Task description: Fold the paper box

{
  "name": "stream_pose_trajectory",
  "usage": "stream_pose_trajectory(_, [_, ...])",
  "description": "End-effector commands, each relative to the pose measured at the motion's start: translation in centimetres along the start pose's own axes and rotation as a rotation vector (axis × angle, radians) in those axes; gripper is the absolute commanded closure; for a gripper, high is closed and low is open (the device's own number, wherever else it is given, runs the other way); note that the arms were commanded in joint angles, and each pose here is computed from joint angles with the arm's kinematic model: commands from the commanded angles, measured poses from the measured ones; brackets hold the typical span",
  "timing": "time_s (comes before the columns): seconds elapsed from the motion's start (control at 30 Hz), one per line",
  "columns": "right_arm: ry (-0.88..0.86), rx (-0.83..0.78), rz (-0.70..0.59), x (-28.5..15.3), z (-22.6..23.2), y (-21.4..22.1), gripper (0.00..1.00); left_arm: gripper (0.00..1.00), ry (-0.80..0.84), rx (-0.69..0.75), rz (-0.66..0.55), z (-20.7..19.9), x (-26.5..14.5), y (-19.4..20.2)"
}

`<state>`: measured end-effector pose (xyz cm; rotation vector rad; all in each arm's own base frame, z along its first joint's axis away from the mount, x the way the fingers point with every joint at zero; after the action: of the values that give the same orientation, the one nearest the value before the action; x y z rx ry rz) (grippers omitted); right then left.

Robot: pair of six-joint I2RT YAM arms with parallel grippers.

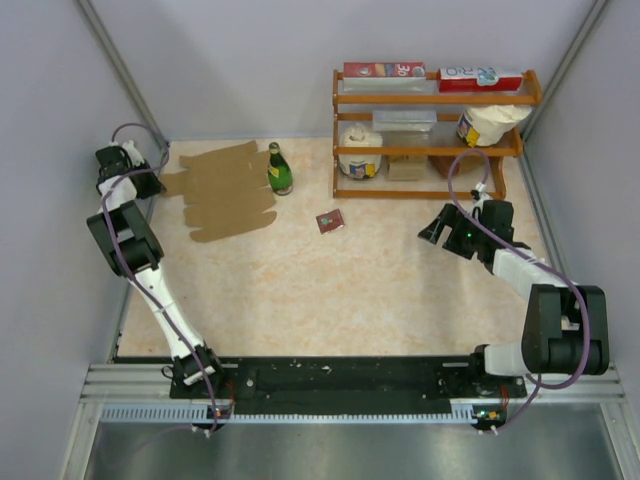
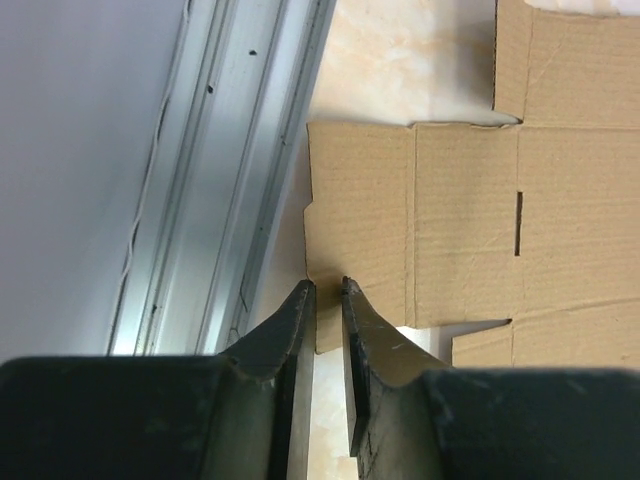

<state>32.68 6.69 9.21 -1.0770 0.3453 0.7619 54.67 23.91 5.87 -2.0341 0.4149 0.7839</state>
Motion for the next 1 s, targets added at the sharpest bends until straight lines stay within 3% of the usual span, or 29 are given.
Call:
stream_pose_trajectory(0.0, [-0.020, -0.025, -0.077, -0.4, 0.5, -2.7, 0.10, 1.00, 0.008, -0.081, -0.070, 0.5, -3.4, -2.5])
stream_pose_trajectory(0.47, [-0.017, -0.029, -0.083, -0.5, 0.5, -2.6, 0.10, 1.00, 0.139, -0.153, -0.135, -1.8, -6.6, -2.6])
stream_pose_trajectory(0.97, [-0.006, -0.046, -0.109, -1.2, 0.7, -3.3, 0.10, 1.00, -0.097, -0.119, -0.236, -0.4, -11.6, -1.8])
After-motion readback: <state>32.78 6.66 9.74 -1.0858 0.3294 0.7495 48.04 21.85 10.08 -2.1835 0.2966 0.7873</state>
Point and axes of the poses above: each gripper's point midway between its finger pads, its own x axis out along the fingers, its own z axis along the line the jaws close on, y = z × x, the point moved 2 cm from there along -x, back along the fingers, and after that the axes turned 11 degrees about -x, right-handed, at the moved point
